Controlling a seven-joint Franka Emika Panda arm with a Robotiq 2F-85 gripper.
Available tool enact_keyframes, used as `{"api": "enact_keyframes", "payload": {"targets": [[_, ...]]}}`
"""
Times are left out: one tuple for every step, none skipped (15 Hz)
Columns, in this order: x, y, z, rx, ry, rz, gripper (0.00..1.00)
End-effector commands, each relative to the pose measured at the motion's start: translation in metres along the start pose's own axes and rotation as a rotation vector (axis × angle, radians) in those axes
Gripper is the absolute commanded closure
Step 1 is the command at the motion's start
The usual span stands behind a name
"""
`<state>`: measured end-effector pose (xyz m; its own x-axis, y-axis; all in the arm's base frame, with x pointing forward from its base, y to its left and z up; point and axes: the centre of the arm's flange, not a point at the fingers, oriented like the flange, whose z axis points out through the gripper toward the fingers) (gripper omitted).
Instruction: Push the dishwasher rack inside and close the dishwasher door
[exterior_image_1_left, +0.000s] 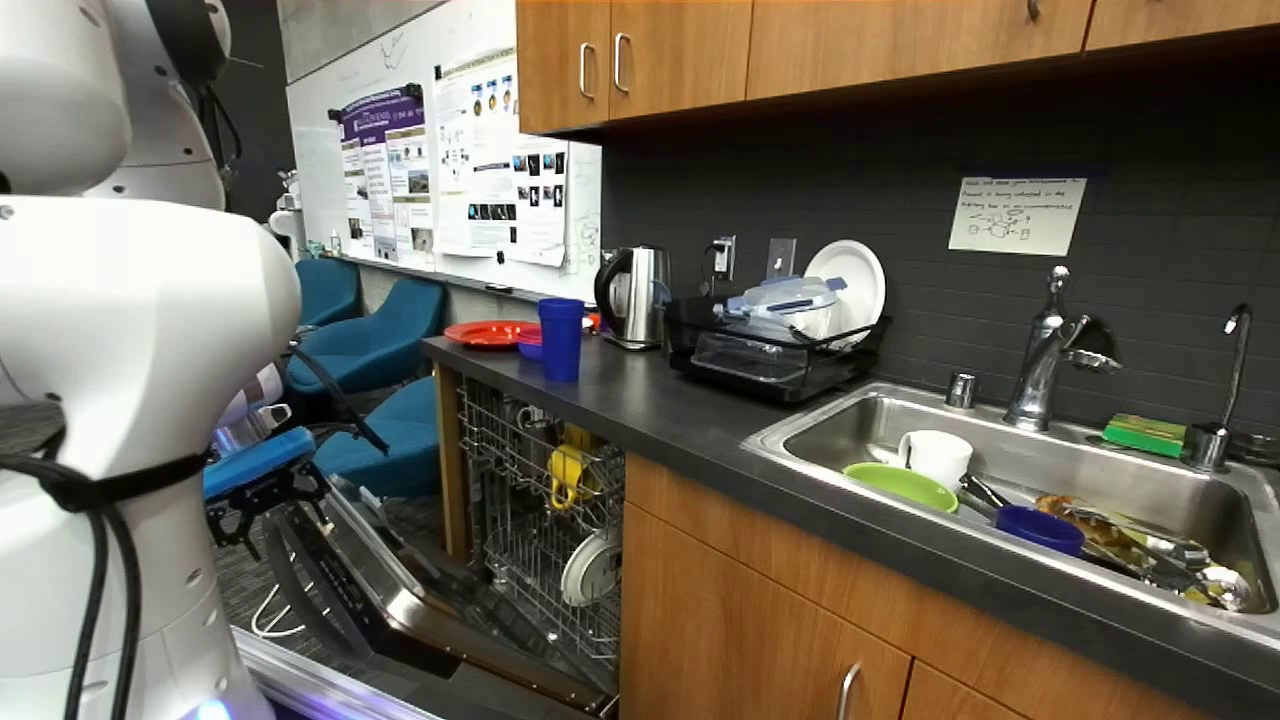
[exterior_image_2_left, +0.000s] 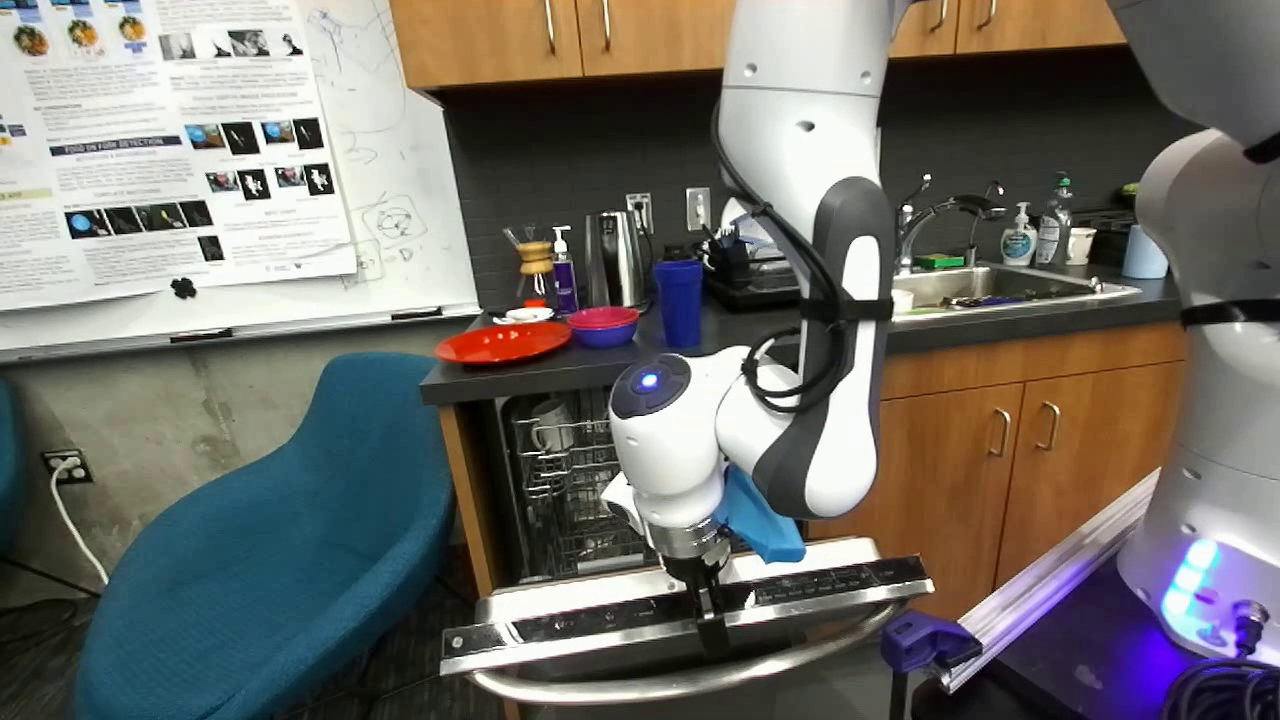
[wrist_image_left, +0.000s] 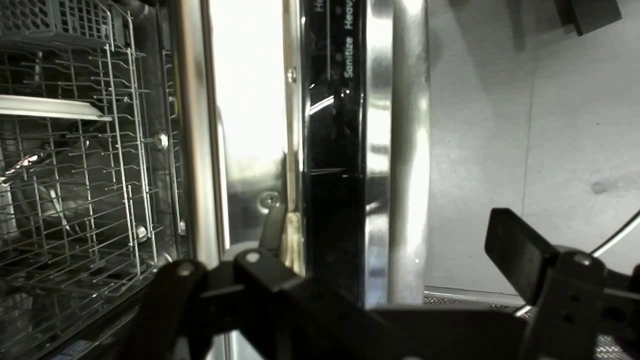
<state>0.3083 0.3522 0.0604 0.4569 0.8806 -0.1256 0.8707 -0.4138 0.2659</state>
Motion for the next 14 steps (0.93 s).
{"api": "enact_keyframes", "payload": {"targets": [[0.001,-0.002,0.006,-0.028,0.012,-0.005,0.00],[0.001,-0.001,0.007,-0.039,0.019,-0.007,0.00],[0.001,0.000,0.007,-0.047,0.026,-0.007,0.00],[0.001,0.001,0.007,-0.051,0.030,-0.005,0.00],[0.001,0.003,0.006,-0.060,0.043,-0.006,0.00],[0.001,0.003,0.006,-0.069,0.058,-0.005,0.00],[0.001,0.004,0.005,-0.077,0.070,-0.004,0.00],[0.001,0.005,0.003,-0.084,0.083,-0.008,0.00],[0.002,0.006,0.003,-0.091,0.093,-0.007,0.00],[0.003,0.007,0.003,-0.091,0.092,-0.002,0.00],[0.004,0.006,0.003,-0.094,0.094,-0.002,0.00],[0.005,0.006,0.005,-0.095,0.088,-0.006,0.00],[0.006,0.007,0.008,-0.101,0.087,-0.007,0.00],[0.007,0.008,0.009,-0.101,0.083,-0.005,0.00]]}}
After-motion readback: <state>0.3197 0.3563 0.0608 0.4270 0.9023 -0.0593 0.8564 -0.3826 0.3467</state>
